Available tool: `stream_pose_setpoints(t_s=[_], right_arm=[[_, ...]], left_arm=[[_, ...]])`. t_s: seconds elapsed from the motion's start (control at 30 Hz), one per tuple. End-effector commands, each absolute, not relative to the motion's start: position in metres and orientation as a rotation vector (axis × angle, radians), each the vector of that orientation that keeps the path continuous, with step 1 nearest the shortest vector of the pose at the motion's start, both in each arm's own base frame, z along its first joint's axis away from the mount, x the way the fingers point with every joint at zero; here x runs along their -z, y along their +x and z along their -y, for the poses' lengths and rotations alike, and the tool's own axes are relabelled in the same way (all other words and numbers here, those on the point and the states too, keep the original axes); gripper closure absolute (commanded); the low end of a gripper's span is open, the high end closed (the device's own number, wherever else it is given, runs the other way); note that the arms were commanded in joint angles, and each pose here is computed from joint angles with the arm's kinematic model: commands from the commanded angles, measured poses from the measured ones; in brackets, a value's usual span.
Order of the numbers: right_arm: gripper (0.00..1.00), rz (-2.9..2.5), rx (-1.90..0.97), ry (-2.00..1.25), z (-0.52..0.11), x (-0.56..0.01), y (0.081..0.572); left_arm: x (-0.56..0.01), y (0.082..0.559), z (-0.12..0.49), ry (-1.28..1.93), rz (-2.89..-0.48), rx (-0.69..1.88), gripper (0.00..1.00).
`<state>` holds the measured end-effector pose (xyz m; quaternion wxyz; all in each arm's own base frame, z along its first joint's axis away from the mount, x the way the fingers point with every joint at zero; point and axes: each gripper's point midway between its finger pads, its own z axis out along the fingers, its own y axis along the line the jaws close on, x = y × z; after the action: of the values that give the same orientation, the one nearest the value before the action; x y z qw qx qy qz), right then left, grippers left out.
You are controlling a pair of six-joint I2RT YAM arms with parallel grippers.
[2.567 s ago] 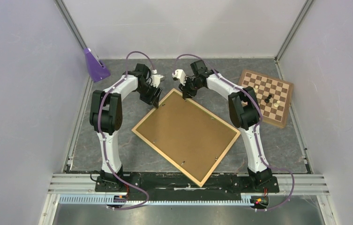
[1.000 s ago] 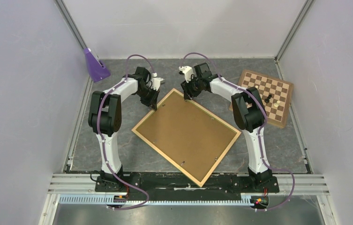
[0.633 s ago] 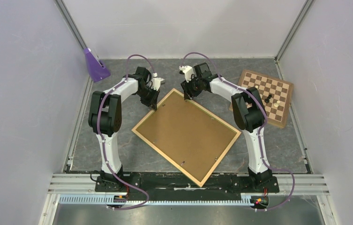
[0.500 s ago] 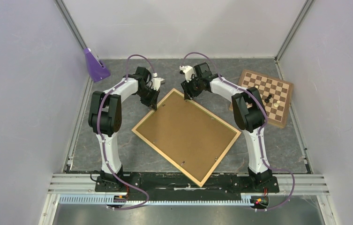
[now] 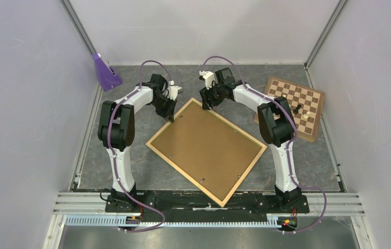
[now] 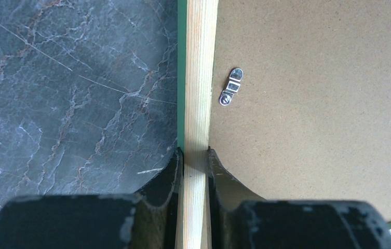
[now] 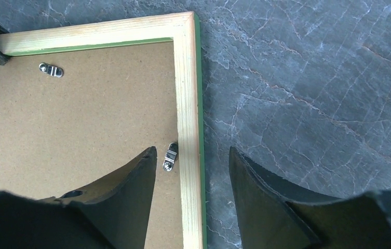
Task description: Put the photo into the frame
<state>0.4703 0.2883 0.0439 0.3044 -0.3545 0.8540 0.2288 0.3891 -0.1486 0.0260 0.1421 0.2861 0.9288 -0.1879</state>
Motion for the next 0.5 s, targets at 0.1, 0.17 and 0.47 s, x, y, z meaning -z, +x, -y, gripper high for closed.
stream_pose_setpoints(t_s=[0.1,0.17,0.47], right_arm=[[0.45,-2.215,-0.597,-0.946,-0.296,-0.059,0.473],[0.46,-2.222,-0.593,-0.948,-0.295,-0.054,0.472],[0.53,-2.274,-0.508,-0.967,-0.284,-0.025,0.466]], left_arm=[[-0.052,0.397,0.157,0.77,-2.631,0.553,0.91],[-0.053,0.397,0.157,0.771,-2.63,0.555,0.91],[-0.053,0.398,0.157,0.771,-2.63,0.556,0.91]])
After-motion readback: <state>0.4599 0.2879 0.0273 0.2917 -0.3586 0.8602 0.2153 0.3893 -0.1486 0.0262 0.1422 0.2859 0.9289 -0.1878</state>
